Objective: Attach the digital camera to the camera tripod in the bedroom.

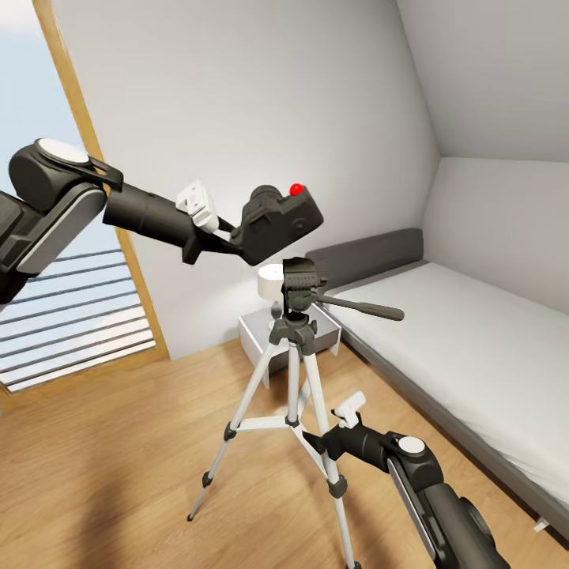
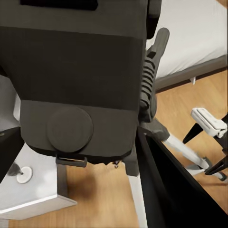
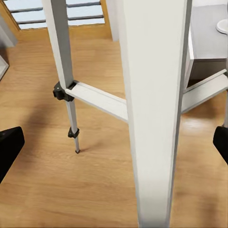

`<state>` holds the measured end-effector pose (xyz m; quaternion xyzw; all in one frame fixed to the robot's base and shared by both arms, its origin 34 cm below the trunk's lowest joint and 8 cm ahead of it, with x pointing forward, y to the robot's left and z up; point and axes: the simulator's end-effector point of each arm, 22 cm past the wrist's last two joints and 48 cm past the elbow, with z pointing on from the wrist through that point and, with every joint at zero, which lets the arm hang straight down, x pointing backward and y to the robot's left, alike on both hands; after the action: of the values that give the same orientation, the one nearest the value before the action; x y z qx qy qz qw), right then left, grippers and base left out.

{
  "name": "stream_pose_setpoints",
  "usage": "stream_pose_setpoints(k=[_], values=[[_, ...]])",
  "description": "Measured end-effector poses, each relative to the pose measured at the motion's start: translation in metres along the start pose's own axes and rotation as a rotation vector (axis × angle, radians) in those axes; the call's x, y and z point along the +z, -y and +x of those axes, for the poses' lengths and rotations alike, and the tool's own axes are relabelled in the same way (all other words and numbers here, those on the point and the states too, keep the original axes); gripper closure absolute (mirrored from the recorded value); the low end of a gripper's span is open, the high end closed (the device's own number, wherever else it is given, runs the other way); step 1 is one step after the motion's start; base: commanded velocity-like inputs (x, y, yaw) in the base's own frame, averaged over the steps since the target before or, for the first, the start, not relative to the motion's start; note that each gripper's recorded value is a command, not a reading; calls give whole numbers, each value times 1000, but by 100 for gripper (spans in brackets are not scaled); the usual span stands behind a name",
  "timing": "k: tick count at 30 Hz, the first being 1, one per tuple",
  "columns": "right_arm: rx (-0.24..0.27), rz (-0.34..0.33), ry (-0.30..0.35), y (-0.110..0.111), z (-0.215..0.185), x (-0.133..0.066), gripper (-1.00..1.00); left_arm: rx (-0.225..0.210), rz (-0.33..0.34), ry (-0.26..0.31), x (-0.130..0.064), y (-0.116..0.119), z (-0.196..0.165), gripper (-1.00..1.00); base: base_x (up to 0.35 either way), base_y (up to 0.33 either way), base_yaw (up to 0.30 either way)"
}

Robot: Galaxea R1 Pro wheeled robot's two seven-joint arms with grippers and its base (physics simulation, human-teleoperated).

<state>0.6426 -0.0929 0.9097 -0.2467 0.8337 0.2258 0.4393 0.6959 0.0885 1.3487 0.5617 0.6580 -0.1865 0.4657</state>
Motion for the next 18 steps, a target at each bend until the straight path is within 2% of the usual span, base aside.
stream_pose_setpoints(k=[5,11,18], values=[[-6,2,-7,1,2,1,-100,7,11,6,1,2,-6,100,0,0,0],[-61,22,-16,5,5,2,-100,11,22,11,4,4,-11,100,0,0,0],[-87,32,-21,7,5,2,-100,13,26,8,6,5,-11,100,0,0,0]])
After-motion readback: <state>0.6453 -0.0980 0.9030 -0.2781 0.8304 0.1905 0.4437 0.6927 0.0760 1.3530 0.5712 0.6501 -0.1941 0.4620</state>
